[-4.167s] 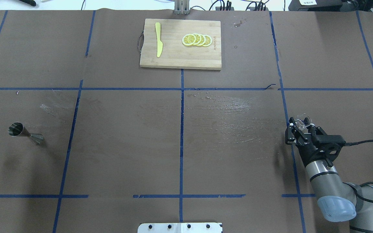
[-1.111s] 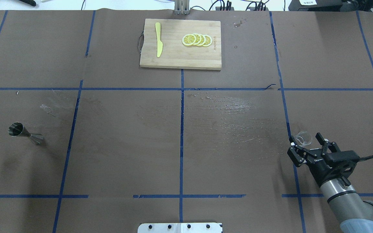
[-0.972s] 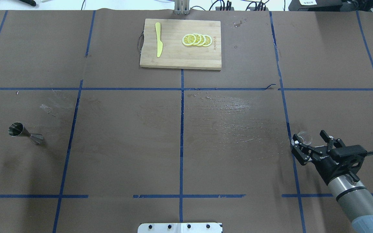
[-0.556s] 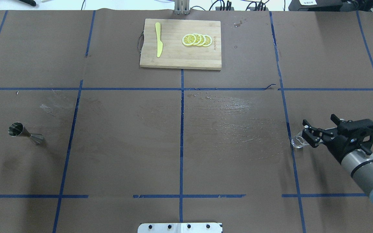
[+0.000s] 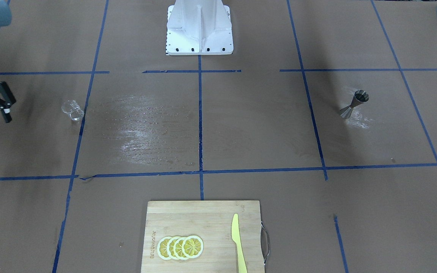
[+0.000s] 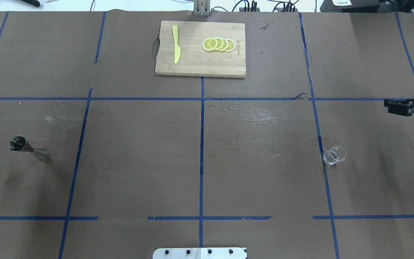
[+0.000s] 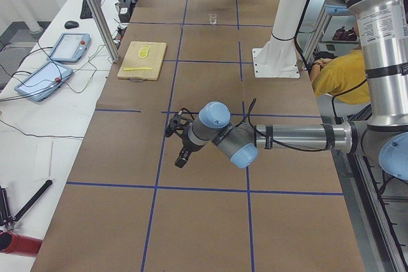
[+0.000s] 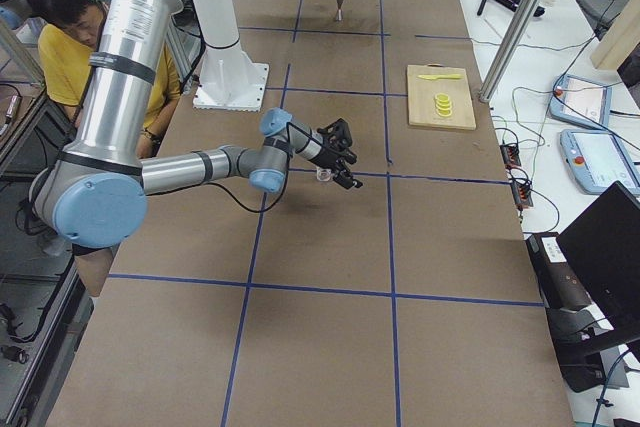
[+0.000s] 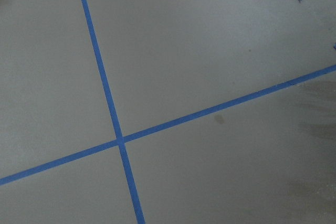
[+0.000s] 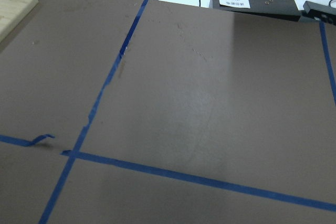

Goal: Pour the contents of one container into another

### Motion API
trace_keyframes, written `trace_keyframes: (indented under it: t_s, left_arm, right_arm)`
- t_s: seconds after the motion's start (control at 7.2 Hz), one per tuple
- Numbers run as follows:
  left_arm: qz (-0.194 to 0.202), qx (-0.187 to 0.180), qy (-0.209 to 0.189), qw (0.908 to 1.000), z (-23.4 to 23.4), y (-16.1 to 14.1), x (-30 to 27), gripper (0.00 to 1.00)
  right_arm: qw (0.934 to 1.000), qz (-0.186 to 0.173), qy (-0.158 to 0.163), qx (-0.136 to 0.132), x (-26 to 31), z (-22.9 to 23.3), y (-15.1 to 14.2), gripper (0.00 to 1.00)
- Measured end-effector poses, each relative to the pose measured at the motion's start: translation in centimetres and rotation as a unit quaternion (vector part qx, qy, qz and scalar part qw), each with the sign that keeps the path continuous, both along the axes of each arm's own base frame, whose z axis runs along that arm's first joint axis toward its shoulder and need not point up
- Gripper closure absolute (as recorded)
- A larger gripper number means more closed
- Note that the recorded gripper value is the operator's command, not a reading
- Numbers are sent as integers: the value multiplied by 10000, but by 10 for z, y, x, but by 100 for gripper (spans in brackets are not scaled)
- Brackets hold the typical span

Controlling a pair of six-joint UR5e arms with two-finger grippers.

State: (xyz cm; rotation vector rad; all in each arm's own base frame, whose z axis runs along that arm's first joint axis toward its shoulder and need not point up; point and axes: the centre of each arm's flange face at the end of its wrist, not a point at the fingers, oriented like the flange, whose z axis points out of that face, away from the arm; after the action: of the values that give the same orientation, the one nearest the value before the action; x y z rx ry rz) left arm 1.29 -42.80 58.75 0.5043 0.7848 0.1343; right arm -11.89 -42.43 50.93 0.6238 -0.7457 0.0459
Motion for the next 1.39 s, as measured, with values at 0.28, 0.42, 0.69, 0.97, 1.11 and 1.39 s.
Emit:
trace_keyframes:
  t_s: [0.28,0.42,0.69,0.97,1.11,1.39]
  left_arm:
    - [284,-158,-205,9993,-7,-23,-5,0]
    - [329,-264,-386,9984,-15,-39,-25,0]
    - [398,-832,-651,9936,-30,-66,-71,0]
    - [479,-1328,-681,9876,-26,-65,-85,0]
    - [541,-1479,-611,9856,-15,-57,-82,0]
    - [724,-1602,-195,9842,-7,-45,-71,0]
  right_arm:
    - [9959,-693,136,-573,99,3,-28,0]
    - [9903,-1065,150,-882,133,8,-33,0]
    - [9783,-1454,43,-1474,158,26,-30,0]
    - [9721,-1506,17,-1798,160,46,-19,0]
    - [9704,-1518,20,-1877,160,53,-16,0]
    - [9667,-1644,45,-1959,149,62,-14,0]
